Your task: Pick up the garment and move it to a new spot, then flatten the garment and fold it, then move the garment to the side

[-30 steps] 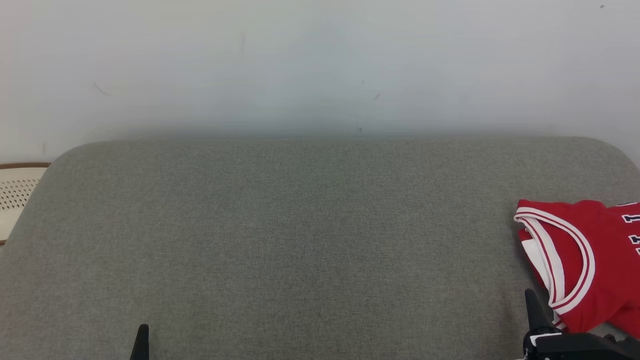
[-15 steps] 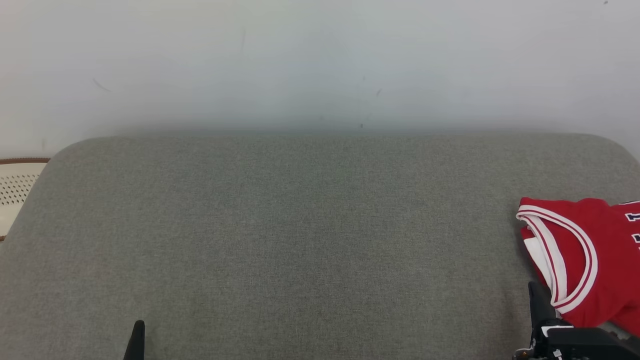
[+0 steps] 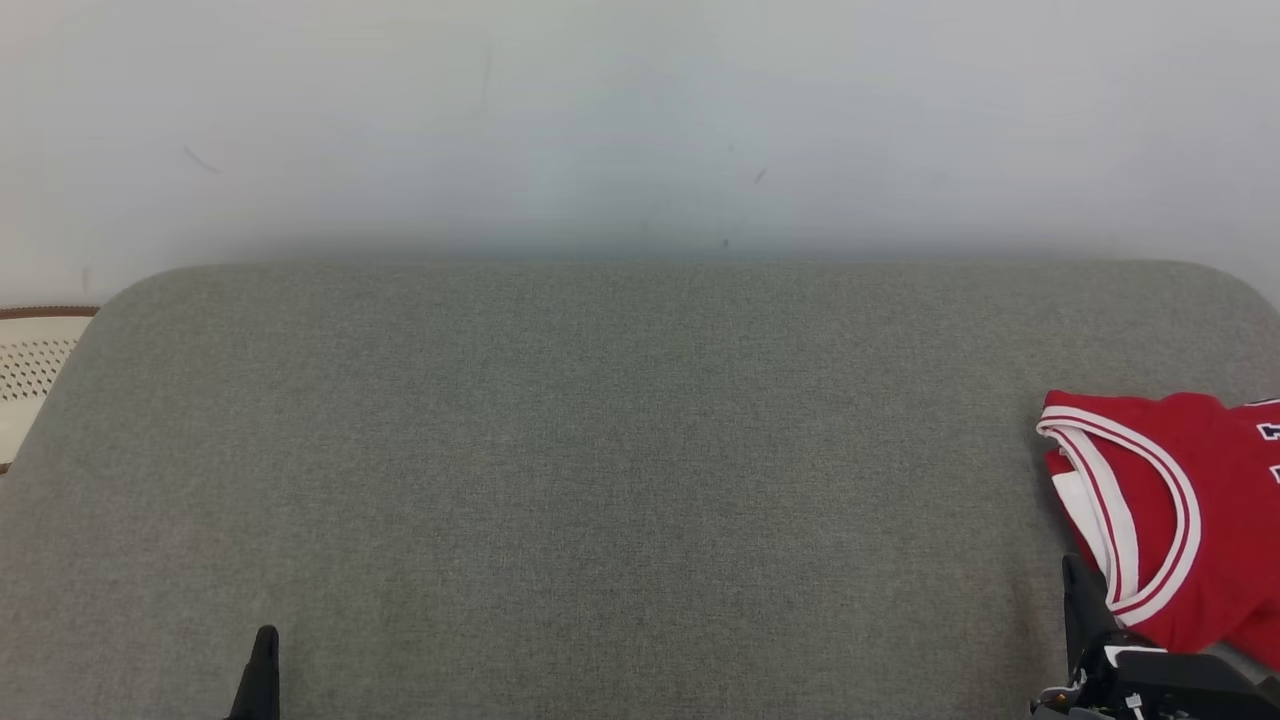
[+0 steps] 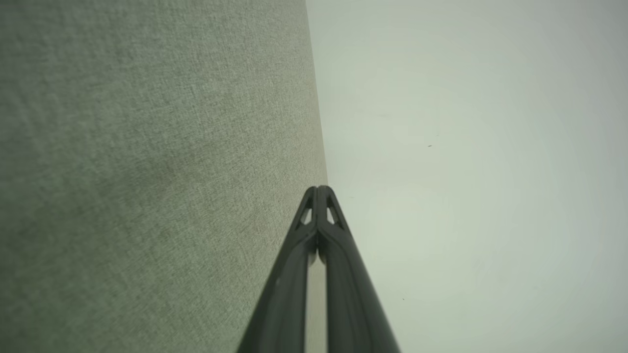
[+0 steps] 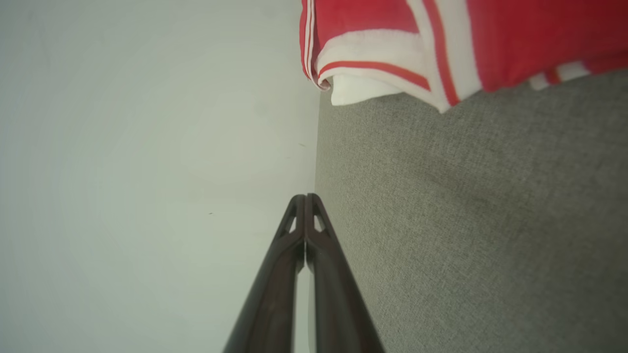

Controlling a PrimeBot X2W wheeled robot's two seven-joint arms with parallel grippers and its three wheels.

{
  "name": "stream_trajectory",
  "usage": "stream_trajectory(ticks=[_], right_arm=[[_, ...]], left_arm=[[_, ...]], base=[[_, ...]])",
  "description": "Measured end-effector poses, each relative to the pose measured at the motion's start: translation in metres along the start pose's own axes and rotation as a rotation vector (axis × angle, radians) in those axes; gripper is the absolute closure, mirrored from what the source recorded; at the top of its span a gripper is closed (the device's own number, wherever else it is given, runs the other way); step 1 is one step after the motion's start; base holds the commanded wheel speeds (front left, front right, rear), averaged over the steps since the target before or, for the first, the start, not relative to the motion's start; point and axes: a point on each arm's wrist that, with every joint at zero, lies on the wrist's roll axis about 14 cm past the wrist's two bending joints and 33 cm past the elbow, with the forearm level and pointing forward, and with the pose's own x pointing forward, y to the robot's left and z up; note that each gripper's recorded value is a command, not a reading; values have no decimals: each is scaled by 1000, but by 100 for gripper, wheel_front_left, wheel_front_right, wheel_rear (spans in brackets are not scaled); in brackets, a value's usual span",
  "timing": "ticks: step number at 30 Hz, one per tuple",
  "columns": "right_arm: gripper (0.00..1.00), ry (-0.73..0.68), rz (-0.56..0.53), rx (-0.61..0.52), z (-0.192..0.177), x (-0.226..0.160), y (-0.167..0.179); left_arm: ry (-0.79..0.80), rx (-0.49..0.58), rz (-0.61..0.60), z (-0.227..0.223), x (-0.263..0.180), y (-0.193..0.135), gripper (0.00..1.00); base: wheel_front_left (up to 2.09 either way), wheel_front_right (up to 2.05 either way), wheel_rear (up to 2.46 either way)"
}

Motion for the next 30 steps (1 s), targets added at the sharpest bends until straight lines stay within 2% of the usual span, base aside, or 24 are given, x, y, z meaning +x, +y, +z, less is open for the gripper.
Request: stream_trajectory(ticks=[21,30], right_arm=[[100,-4,27,157,3,7,7],[100,-4,29,163,4,7,7]], left_arm=[[-3,-139,-39,5,3,-7,100],[-4,-146,-42,6,4,-7,100]], base=[[0,0,0],[0,0,0]])
